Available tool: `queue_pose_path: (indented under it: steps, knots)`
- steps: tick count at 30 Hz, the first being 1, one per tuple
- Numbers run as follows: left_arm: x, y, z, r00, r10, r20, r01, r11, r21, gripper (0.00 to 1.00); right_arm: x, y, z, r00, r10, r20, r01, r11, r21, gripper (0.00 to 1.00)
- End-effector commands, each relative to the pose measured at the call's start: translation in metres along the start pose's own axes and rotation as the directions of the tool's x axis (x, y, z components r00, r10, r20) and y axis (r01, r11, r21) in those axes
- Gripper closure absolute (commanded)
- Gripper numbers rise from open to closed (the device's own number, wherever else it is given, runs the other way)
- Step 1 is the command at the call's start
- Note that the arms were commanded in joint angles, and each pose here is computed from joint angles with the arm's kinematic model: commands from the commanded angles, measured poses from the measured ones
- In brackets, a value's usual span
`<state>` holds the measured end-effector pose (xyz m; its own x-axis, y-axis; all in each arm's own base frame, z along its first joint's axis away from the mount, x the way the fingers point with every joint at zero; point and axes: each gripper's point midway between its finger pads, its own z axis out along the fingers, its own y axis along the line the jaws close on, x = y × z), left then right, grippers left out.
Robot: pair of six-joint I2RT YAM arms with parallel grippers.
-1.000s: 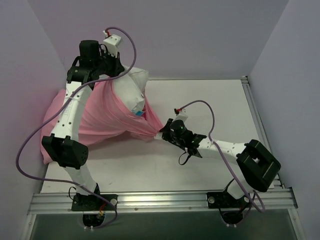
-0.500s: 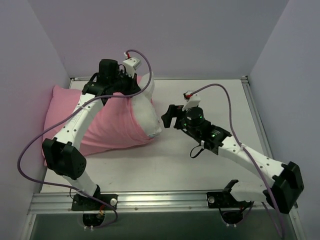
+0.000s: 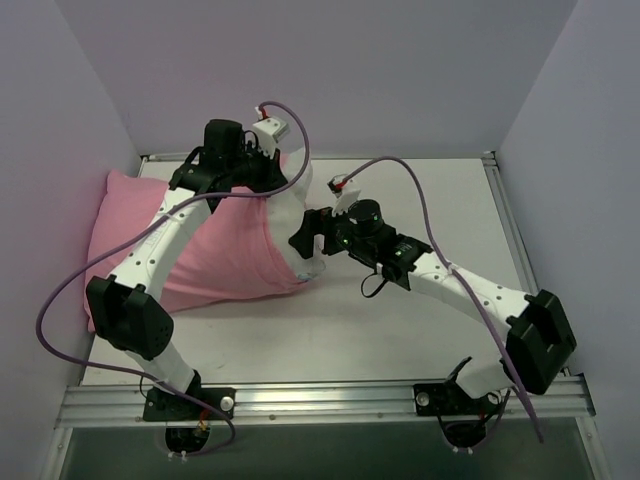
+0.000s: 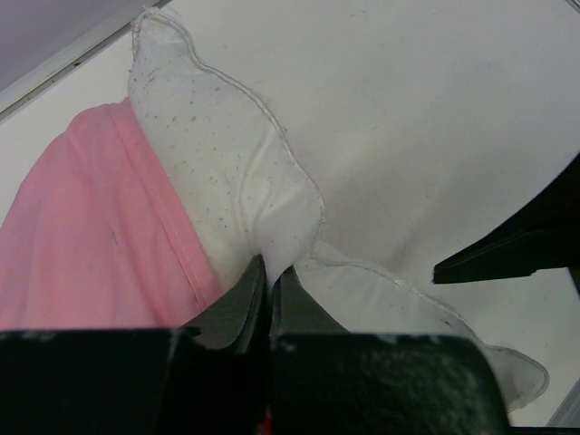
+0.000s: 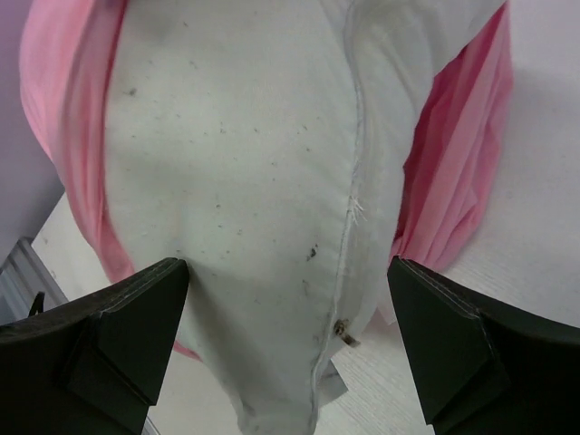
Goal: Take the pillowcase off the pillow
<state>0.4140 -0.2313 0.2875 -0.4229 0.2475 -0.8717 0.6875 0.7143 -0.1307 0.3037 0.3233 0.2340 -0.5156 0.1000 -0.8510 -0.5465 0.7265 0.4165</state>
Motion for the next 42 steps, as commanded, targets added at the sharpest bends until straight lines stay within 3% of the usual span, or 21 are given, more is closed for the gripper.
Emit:
queue_pose_path:
  steps: [1,4,9,15,16,17,20,21,22,25,26,30,33,35,39,42]
  knots:
    - [-0.059,-0.014,-0.029,0.982,0.063,0.177,-0.066,0.998,0.011,0.98,-0.009,0.031,0.017,0.999,-0.019,0.05,0.027,0.986,-0.164,0.0]
    - [-0.062,-0.018,-0.031,0.981,0.058,0.185,-0.065,0.997,0.031,0.98,0.004,0.047,0.029,0.999,0.012,0.052,0.003,0.958,-0.286,0.0]
    - [-0.064,-0.025,-0.033,0.981,0.047,0.188,-0.059,0.996,0.061,0.98,0.026,0.041,0.056,0.999,0.05,0.009,-0.045,0.956,-0.29,0.0]
    - [-0.073,-0.03,-0.037,0.977,0.043,0.208,-0.063,0.994,0.088,0.98,0.041,0.057,0.079,0.995,0.094,-0.038,-0.101,0.913,-0.396,0.02]
    - [-0.074,-0.031,-0.037,0.977,0.043,0.211,-0.063,0.994,0.091,0.98,0.048,0.056,0.085,0.994,0.096,-0.06,-0.112,0.911,-0.396,0.17]
    - [-0.074,-0.031,-0.037,0.977,0.042,0.209,-0.062,0.994,0.089,0.98,0.043,0.064,0.088,0.992,0.1,-0.07,-0.121,0.899,-0.421,0.44]
    - [-0.069,-0.027,-0.034,0.98,0.053,0.194,-0.07,0.994,0.081,0.98,0.047,0.057,0.097,0.985,0.14,-0.102,-0.168,0.913,-0.372,1.0]
    - [-0.066,-0.026,-0.031,0.981,0.066,0.182,-0.082,0.994,0.078,0.98,0.047,0.053,0.099,0.983,0.153,-0.104,-0.18,0.919,-0.352,1.0]
    - [-0.058,-0.023,-0.031,0.986,0.065,0.152,-0.077,0.994,0.074,0.88,0.044,0.051,0.098,0.978,0.186,-0.099,-0.209,0.918,-0.339,1.0]
    - [-0.039,-0.02,-0.034,0.993,0.091,0.075,-0.098,0.991,0.092,0.17,0.04,0.043,0.098,0.955,0.283,-0.091,-0.297,0.906,-0.303,1.0]
    - [-0.036,-0.017,-0.038,0.991,0.118,0.067,-0.124,0.988,0.096,0.06,0.039,0.043,0.097,0.947,0.309,-0.091,-0.322,0.898,-0.3,1.0]
    - [-0.036,-0.022,-0.079,0.98,0.186,0.076,-0.192,0.978,0.079,0.06,0.033,0.049,0.094,0.92,0.385,-0.076,-0.389,0.868,-0.309,1.0]
    - [-0.001,-0.019,-0.1,0.976,0.212,-0.047,-0.211,0.977,0.041,0.06,0.022,0.056,0.087,0.91,0.412,-0.043,-0.405,0.861,-0.31,1.0]
    - [0.043,-0.005,-0.096,0.968,0.191,-0.164,-0.196,0.981,-0.012,0.06,0.011,0.06,0.08,0.9,0.436,-0.013,-0.418,0.853,-0.311,1.0]
    - [0.092,-0.003,-0.099,0.95,0.2,-0.241,-0.216,0.976,-0.04,0.06,-0.002,0.071,0.073,0.897,0.441,0.018,-0.412,0.852,-0.322,1.0]
    - [0.108,0.007,-0.092,0.946,0.195,-0.258,-0.226,0.969,-0.099,0.06,-0.006,0.078,0.071,0.9,0.436,0.026,-0.403,0.852,-0.334,1.0]
